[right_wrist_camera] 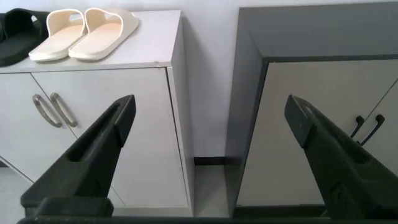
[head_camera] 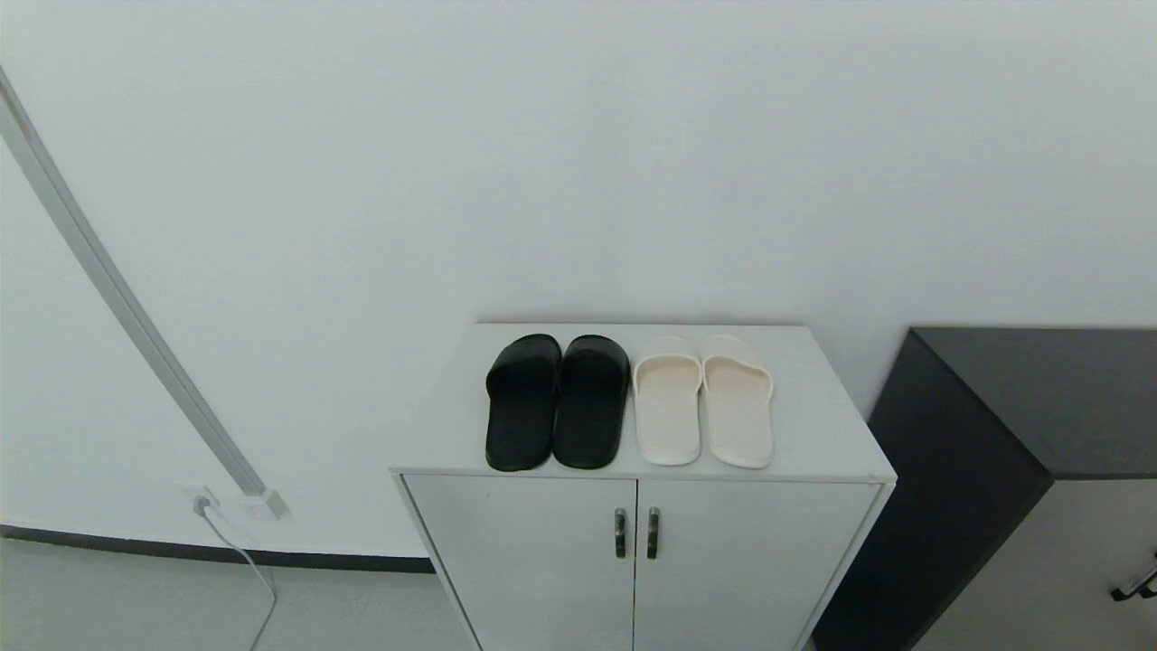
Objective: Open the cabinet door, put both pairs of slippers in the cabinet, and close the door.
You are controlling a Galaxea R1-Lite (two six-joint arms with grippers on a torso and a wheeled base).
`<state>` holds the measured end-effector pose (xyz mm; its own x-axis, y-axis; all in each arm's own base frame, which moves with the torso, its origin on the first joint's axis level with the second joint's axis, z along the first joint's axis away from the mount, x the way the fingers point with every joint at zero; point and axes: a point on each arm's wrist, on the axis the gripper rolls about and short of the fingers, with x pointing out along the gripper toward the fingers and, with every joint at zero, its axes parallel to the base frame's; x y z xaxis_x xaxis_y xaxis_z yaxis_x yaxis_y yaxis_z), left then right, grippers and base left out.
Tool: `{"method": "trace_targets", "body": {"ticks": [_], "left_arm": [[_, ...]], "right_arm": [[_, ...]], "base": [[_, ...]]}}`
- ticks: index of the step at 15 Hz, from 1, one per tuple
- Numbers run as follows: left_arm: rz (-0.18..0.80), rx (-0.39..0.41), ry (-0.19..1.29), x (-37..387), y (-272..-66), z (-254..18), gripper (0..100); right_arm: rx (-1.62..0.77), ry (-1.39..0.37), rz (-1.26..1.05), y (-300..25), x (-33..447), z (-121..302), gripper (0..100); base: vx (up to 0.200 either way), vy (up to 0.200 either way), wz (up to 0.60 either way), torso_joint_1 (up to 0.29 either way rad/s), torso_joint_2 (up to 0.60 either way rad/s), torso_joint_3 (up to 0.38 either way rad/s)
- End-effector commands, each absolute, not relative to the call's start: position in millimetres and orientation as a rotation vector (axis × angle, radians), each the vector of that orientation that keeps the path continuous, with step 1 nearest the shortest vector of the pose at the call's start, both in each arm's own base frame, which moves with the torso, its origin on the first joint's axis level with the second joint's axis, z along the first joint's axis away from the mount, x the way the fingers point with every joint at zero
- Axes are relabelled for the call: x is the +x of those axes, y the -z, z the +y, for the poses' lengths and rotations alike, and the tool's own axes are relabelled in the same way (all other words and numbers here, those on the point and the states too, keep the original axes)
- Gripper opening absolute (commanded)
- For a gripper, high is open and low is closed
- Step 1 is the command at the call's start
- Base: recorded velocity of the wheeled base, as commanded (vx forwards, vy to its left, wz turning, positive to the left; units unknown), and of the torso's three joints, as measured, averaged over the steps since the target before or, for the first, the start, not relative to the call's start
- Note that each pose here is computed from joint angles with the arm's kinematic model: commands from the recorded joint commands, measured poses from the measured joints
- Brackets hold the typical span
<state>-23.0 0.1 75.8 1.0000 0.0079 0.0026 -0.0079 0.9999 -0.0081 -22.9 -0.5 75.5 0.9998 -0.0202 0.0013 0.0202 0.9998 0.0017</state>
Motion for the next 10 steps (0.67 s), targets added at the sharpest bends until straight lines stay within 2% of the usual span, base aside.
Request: {"method": "trace_targets", "body": {"ticks": [1,9,10], "left_arm": [[0.000,-0.008,-0.009,-22.8,-75.5,0.1,0],[0.000,-0.002,-0.005,-22.9,-75.7,0.0,0],[0.000,0.002,-0.003,-22.9,-75.7,-0.1,0]], "right_arm": [[-0.005,0.020,0.000,-75.5,-22.8,-0.5,100],[-0.011,0.018,0.019,-80.5,-20.7,-0.5,100],[0.104,0.005,-0.077,-128.8,-26.0,-0.7,100]], "base": [[0.000,0.000,0.00,0.000,0.00,0.000],[0.000,0.000,0.00,0.000,0.00,0.000],[0.000,0.000,0.00,0.000,0.00,0.000]]}}
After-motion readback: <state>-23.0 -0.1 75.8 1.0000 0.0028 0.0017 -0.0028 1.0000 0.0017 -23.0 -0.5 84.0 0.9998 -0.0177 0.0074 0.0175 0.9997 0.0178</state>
